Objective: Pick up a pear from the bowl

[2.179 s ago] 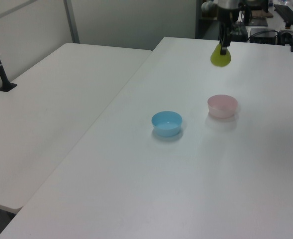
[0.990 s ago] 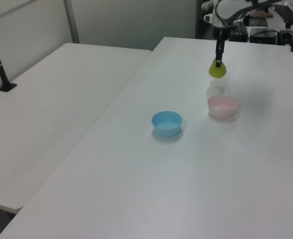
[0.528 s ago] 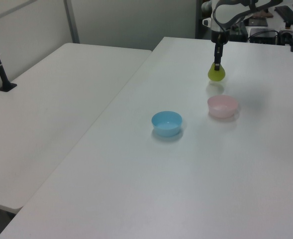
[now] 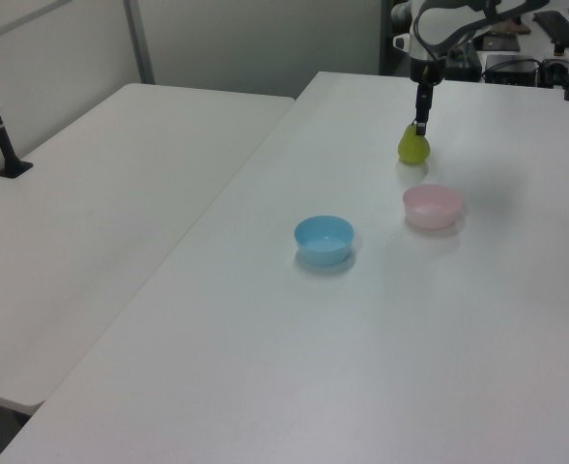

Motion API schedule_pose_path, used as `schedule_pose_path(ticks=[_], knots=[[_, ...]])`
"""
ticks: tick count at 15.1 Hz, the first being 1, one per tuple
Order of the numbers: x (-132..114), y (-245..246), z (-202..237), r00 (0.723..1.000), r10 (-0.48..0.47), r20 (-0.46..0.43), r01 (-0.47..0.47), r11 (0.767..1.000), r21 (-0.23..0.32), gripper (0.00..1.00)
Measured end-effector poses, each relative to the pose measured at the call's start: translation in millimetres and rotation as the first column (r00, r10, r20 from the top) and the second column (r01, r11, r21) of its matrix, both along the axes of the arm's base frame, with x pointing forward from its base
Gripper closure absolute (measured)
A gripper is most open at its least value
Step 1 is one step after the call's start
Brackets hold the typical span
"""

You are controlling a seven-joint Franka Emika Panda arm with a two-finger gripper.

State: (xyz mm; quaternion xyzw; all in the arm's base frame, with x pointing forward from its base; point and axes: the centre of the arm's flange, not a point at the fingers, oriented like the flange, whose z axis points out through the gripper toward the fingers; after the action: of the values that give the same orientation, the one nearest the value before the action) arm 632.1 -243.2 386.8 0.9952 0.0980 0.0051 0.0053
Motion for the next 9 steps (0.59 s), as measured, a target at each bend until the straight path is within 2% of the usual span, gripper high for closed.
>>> schedule_pose_path(ticks=[1,3,6,9], knots=[[-0.1,0.7,11.9,1.0,0.001,0.008,-0.001,1.0,-0.001,0.0],[-4.6,4.9,39.9,1.0,0.005,0.013,-0.005,1.0,0.003,0.0],[-22.2,27.4,106.7,1.0,0.021,0.015,-0.021,1.0,0.004,0.0],[-41.3,64.5,166.2,0.999,-0.033,0.03,0.033,0.999,-0.006,0.0]])
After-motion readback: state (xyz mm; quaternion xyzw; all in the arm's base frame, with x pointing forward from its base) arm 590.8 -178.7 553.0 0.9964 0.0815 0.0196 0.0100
